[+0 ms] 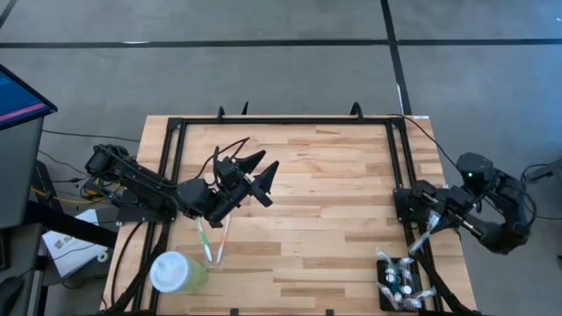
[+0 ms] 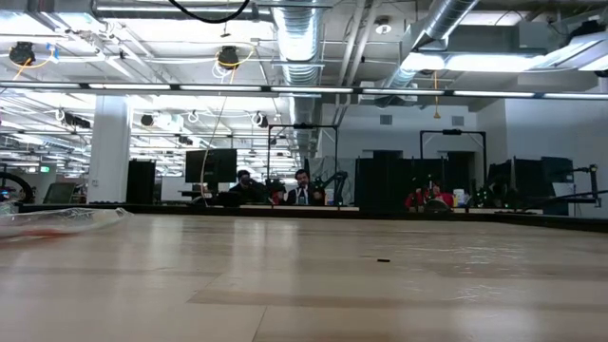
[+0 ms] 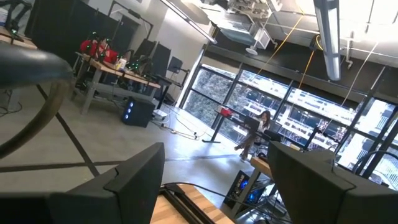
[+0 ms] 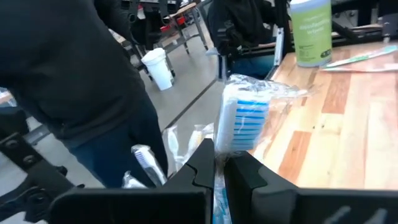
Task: Pick & Place toothbrushing station
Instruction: Put the blue toothbrush into the black organizer
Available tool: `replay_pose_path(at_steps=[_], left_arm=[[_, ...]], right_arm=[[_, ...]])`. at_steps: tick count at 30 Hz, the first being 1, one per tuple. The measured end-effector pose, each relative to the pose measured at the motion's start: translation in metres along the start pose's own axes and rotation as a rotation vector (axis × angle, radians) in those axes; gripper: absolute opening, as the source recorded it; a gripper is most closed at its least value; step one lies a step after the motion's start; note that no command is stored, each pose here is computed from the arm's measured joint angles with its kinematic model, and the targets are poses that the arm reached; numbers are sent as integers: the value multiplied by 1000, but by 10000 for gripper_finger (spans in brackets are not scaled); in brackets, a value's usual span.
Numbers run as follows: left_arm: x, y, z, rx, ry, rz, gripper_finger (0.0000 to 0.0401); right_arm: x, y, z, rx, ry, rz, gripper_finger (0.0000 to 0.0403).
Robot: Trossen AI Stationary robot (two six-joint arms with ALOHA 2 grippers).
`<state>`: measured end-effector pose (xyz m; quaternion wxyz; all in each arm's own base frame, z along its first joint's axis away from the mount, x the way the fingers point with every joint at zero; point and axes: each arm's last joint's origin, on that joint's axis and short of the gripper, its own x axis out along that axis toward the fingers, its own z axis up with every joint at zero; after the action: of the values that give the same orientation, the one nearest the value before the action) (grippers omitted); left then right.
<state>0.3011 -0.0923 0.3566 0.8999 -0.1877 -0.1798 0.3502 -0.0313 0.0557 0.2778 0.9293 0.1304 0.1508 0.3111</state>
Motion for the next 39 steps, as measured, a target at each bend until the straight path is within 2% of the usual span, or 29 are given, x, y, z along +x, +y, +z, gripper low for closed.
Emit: replay_pose_path(at_steps=[13, 19, 33, 39], left_arm=[[0, 0, 0, 0, 0, 0, 278], [0, 0, 0, 0, 0, 0, 278], [0, 0, 0, 0, 0, 0, 278], [0, 0, 0, -19, 0, 0, 278]], right_arm=[[7, 1, -3, 13, -28, -67, 4], [7, 1, 1, -38, -48, -45, 4], [-11, 1, 1, -72, 30, 245, 4], [-24, -1, -1, -108, 96, 436, 4]])
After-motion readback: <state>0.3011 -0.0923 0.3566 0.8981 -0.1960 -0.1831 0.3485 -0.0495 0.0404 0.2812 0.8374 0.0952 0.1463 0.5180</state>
